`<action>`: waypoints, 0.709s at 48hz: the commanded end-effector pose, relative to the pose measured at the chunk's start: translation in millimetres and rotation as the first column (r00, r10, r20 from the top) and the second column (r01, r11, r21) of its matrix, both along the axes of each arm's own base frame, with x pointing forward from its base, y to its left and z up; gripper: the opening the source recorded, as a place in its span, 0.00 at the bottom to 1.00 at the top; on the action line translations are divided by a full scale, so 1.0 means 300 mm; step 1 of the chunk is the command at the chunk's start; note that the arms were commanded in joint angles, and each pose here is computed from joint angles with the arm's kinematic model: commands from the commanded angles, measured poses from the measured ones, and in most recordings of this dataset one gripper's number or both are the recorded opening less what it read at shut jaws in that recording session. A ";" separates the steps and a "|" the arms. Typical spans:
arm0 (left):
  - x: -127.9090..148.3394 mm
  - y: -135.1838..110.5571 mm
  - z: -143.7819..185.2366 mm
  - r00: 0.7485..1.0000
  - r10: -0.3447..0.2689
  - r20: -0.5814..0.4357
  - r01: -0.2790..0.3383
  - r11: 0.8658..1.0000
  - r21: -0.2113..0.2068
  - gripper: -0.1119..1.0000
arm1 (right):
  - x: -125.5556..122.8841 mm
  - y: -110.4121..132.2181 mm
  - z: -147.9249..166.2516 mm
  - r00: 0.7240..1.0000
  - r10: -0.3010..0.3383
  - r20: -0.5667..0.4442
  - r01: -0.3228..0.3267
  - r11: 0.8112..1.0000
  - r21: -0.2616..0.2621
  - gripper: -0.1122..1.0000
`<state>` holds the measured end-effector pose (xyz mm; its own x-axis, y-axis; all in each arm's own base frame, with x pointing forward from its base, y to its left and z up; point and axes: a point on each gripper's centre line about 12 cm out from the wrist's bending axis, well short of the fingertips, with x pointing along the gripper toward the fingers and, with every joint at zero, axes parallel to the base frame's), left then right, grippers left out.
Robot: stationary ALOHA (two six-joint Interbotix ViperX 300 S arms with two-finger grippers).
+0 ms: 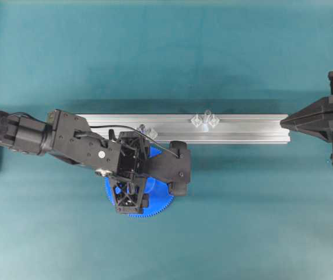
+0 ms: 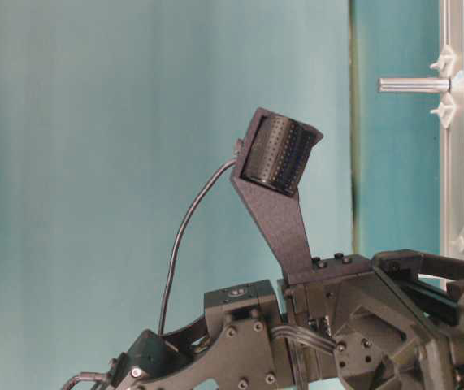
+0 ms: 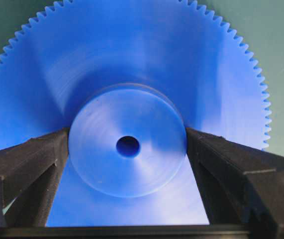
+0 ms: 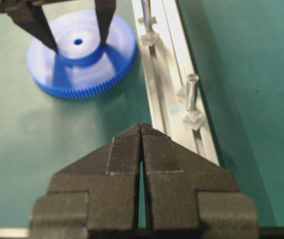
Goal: Insert the large gear onto the shaft.
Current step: 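Close the left gripper on the hub to grip the blue gear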
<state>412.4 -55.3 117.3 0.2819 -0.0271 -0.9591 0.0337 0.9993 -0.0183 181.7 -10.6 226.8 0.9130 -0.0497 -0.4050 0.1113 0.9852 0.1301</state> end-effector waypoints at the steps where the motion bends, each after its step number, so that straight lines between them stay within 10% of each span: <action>1: 0.003 0.002 -0.008 1.000 0.003 0.001 -0.003 1.000 -0.001 0.95 | 0.007 -0.002 0.015 1.000 -0.005 0.016 0.005 1.000 0.006 0.11; 34: -0.002 -0.004 -0.016 0.999 0.032 -0.012 -0.032 0.999 -0.009 0.79 | 0.007 -0.003 0.015 1.000 -0.007 0.016 0.007 1.000 0.006 0.11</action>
